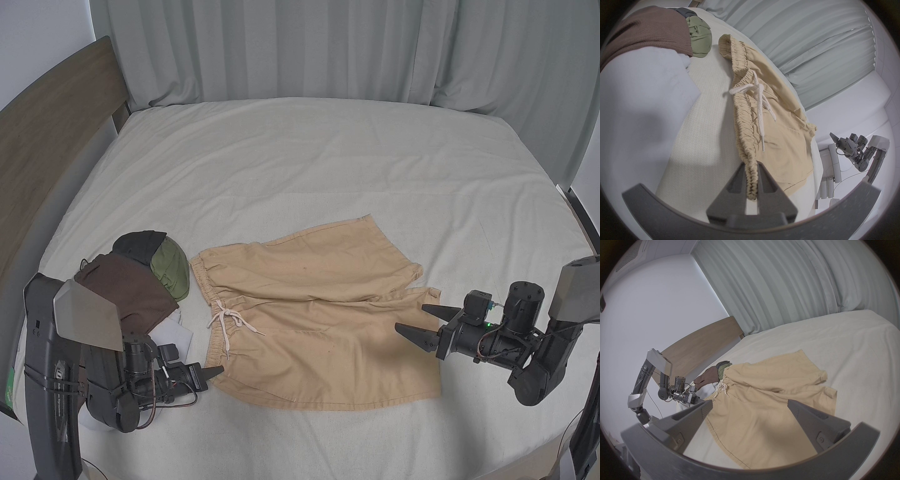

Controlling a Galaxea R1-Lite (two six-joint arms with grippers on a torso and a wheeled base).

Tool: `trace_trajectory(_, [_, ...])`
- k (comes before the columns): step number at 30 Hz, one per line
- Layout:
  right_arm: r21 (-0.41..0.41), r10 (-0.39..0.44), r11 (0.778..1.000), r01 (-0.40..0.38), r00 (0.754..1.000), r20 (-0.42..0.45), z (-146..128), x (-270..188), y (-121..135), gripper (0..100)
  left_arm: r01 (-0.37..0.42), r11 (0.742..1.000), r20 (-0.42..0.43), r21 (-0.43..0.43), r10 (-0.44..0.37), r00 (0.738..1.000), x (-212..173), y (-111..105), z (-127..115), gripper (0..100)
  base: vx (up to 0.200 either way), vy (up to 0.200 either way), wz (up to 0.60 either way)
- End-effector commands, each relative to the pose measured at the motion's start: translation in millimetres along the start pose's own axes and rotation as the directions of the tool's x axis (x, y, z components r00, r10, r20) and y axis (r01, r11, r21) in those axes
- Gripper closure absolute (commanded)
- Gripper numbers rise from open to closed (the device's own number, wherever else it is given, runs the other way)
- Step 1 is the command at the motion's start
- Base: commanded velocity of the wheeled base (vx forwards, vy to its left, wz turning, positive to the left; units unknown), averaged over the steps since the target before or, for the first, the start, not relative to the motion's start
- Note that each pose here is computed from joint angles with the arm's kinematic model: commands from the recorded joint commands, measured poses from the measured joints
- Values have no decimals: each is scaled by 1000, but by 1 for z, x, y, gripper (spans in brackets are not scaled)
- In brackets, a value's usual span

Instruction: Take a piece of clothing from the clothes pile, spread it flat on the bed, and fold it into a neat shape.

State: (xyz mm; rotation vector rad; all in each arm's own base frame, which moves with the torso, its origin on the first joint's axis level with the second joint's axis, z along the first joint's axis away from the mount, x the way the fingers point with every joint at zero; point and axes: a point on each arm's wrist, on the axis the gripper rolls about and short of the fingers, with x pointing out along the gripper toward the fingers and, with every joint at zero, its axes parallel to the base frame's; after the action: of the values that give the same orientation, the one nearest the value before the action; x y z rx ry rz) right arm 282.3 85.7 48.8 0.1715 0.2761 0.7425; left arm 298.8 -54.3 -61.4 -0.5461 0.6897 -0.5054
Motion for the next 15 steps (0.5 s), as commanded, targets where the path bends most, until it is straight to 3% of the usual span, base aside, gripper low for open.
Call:
trace_trajectory(1, [27,-8,1000,10,999,-44,-10,-5,-2,0,0,1000,5,2,0,1000,0,0,1,100,0,0,0])
trace_trajectory(8, [99,6,995,13,982,-187,-42,-23,4,0,1,1000,2,3,-1,1000,0,0,0,100,0,0,0])
trace_trajectory(15, [146,-13,987,64,944,-330,-72,-43,5,0,2,1000,0,7,-2,1000,0,0,0,100,0,0,0])
